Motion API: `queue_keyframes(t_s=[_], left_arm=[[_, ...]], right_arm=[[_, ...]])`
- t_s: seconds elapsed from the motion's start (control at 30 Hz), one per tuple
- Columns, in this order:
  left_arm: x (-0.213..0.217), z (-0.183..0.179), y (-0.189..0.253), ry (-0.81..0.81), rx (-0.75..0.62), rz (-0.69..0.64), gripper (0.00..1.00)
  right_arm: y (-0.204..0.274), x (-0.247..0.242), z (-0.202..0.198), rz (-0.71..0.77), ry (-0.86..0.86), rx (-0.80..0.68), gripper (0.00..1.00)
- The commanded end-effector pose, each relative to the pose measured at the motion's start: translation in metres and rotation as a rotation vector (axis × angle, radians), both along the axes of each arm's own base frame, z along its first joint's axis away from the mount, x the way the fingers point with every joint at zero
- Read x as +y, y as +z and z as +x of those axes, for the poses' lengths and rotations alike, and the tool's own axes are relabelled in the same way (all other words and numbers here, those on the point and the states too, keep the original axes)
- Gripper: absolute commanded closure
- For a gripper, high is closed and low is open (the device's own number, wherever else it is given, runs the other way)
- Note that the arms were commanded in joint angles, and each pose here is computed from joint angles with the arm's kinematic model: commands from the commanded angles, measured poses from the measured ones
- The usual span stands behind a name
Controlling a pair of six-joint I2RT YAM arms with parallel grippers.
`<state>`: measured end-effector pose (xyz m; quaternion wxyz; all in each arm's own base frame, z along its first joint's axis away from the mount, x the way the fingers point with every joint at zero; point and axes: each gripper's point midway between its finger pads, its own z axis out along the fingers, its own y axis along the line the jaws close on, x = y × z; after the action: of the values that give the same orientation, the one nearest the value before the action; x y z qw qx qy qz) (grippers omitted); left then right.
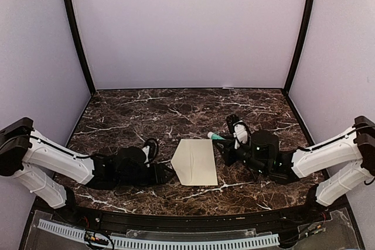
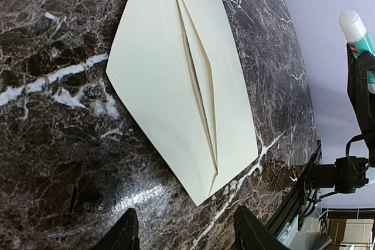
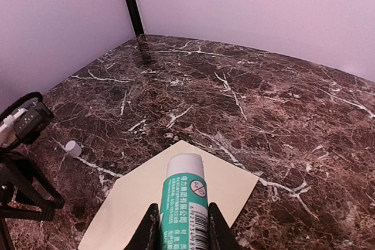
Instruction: Place the letter into the envelope and seal it
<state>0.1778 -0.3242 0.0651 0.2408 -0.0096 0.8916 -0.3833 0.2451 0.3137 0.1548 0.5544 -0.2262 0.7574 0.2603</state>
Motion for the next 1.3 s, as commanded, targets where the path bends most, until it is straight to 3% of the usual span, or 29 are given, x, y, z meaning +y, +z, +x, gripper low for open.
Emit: queue_keyframes(t_s=[0.0, 0.63, 1.27], left_arm=[[-0.018, 0.001, -0.002, -0.014, 0.018, -0.045, 0.45], [-0.042, 0.017, -0.03, 0.023, 0.028, -0.043, 0.5], [-0.048, 0.038, -0.016, 0.061, -0.087, -0.054, 0.54]], right_arm=[[0.035, 0.016, 0.004, 0.219, 0.036, -0.095, 1.0], [-0.056, 0.048, 0.016, 0.159, 0.06, 0.005, 1.0], [-0.115, 0.047, 0.008, 0.07, -0.053, 0.075, 1.0]])
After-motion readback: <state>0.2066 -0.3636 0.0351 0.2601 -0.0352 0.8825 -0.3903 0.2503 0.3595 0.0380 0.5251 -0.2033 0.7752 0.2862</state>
